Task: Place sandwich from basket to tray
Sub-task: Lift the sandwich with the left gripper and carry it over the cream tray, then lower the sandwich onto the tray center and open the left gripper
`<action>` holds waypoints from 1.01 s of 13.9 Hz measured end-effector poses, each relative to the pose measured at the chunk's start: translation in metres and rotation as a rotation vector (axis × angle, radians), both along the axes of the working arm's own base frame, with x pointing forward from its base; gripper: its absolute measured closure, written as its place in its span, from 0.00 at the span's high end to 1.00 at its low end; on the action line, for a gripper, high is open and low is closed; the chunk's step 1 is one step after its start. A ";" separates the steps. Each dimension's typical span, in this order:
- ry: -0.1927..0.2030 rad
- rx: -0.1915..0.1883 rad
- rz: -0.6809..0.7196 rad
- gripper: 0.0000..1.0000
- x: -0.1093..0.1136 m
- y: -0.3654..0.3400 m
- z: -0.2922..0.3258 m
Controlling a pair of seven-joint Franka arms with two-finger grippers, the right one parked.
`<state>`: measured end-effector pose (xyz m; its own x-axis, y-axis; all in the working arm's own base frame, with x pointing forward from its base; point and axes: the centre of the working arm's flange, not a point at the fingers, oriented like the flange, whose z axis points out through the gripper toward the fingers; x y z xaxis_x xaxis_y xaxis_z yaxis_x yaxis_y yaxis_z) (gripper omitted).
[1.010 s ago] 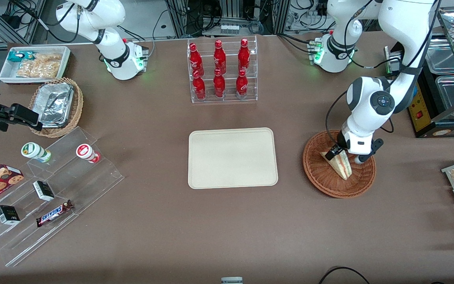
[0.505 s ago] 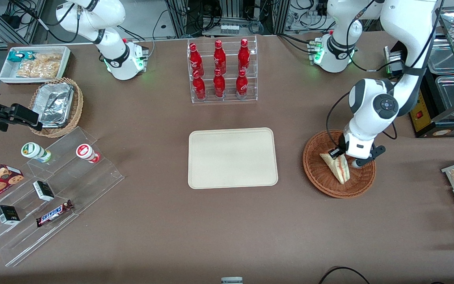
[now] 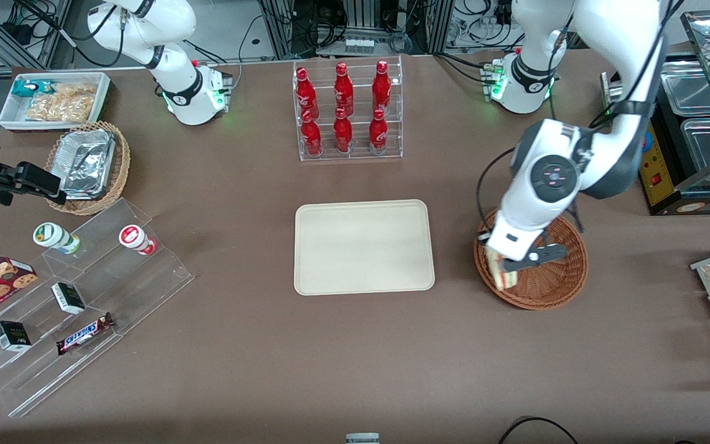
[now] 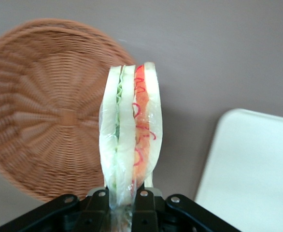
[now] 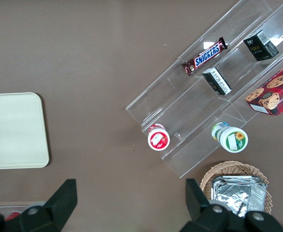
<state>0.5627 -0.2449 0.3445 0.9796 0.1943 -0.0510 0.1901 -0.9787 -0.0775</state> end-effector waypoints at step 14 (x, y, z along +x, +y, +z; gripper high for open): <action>-0.022 -0.081 -0.111 0.15 -0.081 -0.266 -0.098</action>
<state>0.4815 -0.5113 0.2470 0.9959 0.0811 -0.0401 0.0814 -0.9967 0.0059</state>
